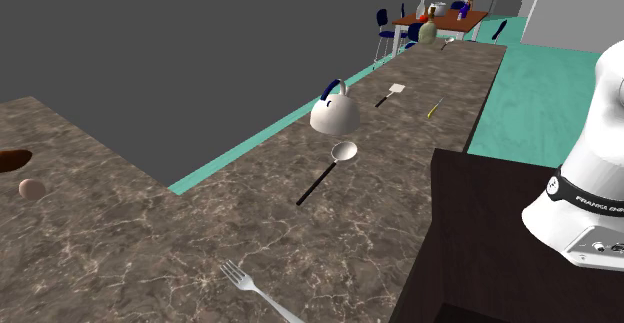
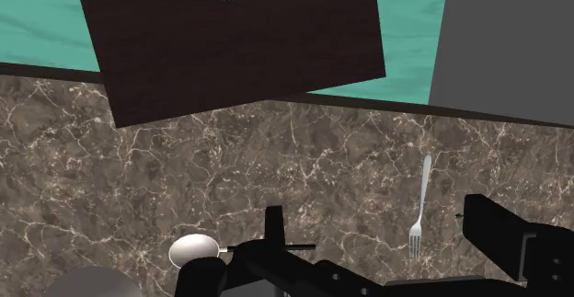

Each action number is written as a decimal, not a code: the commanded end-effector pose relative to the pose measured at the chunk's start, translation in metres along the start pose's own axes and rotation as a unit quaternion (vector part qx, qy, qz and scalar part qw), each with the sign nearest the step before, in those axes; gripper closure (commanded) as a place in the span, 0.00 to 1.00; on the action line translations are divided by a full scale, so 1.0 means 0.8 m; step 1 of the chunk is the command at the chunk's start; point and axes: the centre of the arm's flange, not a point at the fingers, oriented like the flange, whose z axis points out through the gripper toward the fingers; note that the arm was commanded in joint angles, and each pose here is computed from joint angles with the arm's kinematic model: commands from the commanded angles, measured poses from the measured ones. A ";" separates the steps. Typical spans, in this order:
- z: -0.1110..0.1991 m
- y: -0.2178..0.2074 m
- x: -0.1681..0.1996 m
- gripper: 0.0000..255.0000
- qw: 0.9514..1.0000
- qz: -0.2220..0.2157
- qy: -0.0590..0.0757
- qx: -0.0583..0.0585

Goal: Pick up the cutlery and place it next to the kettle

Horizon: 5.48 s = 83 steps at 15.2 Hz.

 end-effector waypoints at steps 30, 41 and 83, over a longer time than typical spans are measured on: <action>0.375 -0.226 0.194 0.00 0.998 0.046 0.030 -0.025; 0.516 -0.302 0.279 0.00 0.996 0.064 0.041 -0.035; 0.639 -0.361 0.359 1.00 0.995 0.079 0.050 -0.043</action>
